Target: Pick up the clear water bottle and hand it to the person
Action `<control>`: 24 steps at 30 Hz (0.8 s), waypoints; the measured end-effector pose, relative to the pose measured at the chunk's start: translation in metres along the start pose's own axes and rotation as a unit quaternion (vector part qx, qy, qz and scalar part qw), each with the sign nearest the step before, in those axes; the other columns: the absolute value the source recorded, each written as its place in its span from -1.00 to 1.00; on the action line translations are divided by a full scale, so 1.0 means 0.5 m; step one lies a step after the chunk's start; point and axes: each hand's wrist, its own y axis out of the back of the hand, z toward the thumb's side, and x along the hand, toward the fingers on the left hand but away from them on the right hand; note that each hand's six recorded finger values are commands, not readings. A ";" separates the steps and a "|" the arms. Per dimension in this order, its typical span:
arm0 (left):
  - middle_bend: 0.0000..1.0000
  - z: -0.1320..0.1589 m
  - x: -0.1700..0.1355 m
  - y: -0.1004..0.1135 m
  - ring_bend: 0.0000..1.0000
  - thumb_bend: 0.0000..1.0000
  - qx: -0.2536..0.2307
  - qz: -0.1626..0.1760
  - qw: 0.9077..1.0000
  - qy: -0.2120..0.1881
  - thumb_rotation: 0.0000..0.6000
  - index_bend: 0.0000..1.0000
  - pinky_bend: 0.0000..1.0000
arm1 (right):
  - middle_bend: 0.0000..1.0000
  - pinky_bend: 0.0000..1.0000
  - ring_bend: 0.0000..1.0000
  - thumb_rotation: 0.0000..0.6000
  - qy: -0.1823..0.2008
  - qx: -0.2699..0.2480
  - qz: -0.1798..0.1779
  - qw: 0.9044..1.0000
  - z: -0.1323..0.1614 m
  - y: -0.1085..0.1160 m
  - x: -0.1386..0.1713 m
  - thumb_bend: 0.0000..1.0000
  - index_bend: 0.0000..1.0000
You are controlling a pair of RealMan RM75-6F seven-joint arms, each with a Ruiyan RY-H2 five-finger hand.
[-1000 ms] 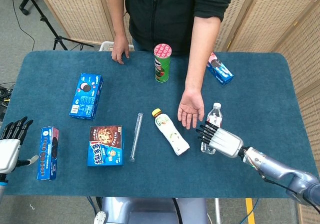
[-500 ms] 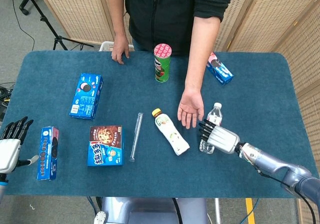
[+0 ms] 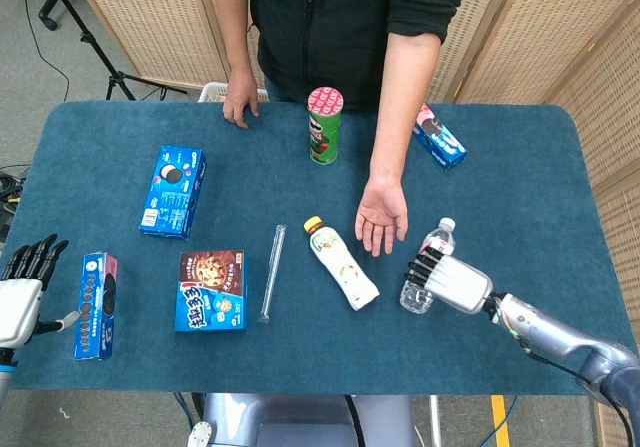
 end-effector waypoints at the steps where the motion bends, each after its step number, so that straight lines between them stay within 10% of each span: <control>1: -1.00 0.001 -0.001 0.001 -1.00 -1.00 -0.001 0.001 1.000 -0.001 1.00 -1.00 -0.99 | 0.19 -0.10 -0.11 1.00 -0.005 -0.001 -0.006 1.000 -0.003 0.006 0.012 0.76 0.30; 14: -1.00 0.007 -0.009 0.018 -1.00 -1.00 -0.012 0.008 1.000 -0.012 1.00 -1.00 -0.99 | 0.25 -0.07 -0.03 1.00 -0.097 -0.025 -0.079 0.992 -0.031 0.104 0.133 0.81 0.31; 24: -1.00 0.048 -0.011 0.061 -1.00 -1.00 -0.028 0.034 0.998 -0.034 1.00 -1.00 -0.99 | 0.28 -0.05 -0.01 1.00 -0.185 -0.116 -0.122 0.968 0.000 0.227 0.133 1.00 0.33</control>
